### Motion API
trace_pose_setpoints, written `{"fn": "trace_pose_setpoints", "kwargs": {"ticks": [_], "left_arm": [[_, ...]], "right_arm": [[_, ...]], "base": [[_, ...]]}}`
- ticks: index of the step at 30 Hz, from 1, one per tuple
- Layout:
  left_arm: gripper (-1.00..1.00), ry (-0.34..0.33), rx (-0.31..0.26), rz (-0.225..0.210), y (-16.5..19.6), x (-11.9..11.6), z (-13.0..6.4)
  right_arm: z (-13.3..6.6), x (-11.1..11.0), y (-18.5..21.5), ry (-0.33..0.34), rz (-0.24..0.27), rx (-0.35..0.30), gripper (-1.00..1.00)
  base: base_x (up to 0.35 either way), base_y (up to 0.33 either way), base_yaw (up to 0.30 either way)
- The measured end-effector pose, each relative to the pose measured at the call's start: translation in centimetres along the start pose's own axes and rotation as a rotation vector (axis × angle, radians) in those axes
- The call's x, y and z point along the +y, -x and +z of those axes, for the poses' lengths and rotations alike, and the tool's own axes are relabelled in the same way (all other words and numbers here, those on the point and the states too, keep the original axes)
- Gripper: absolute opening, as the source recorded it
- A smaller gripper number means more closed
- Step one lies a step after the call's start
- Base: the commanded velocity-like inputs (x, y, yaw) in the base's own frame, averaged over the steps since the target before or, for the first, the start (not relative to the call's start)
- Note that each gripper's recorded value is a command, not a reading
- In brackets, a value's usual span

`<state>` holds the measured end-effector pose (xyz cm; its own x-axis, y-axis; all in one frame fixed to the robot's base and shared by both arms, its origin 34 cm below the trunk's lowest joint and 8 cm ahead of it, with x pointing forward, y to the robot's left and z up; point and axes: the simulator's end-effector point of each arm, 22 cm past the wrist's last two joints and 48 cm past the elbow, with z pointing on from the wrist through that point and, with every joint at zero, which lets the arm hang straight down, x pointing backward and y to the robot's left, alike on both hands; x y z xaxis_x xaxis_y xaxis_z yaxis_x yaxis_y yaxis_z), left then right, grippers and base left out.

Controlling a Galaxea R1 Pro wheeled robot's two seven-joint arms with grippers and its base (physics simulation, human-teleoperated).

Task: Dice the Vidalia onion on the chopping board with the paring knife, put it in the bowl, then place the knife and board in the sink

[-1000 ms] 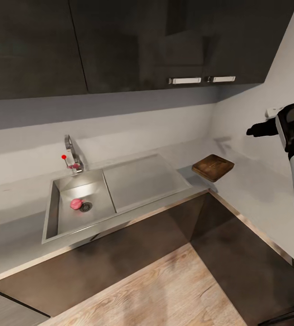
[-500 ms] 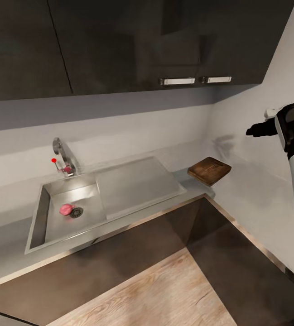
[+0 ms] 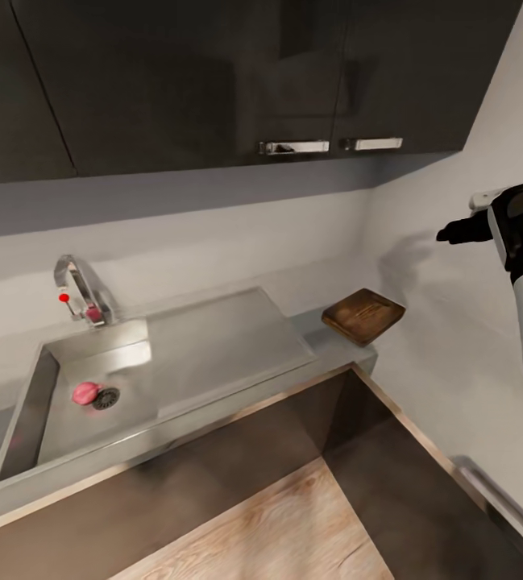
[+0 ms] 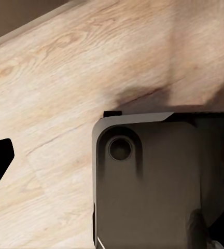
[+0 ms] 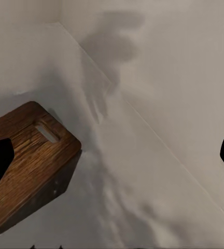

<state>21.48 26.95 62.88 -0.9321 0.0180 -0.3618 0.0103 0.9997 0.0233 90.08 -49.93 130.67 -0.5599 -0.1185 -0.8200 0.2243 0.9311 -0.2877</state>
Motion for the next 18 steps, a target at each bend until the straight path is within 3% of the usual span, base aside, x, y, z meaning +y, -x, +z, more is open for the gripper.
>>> {"fn": "trace_pose_setpoints", "kwargs": {"ticks": [8, 18], "left_arm": [[1.00, 0.000, 0.000, 0.000, 0.00, 0.00, 0.00], [1.00, 0.000, 0.000, 0.000, 0.00, 0.00, 0.00]], "right_arm": [[0.21, 0.17, -0.37, 0.004, 0.000, 0.010, 1.00], [0.22, 0.27, -0.37, 0.006, -0.001, 0.011, 1.00]], "base": [[0.209, -0.034, 0.000], [0.203, -0.178, 0.000]]}}
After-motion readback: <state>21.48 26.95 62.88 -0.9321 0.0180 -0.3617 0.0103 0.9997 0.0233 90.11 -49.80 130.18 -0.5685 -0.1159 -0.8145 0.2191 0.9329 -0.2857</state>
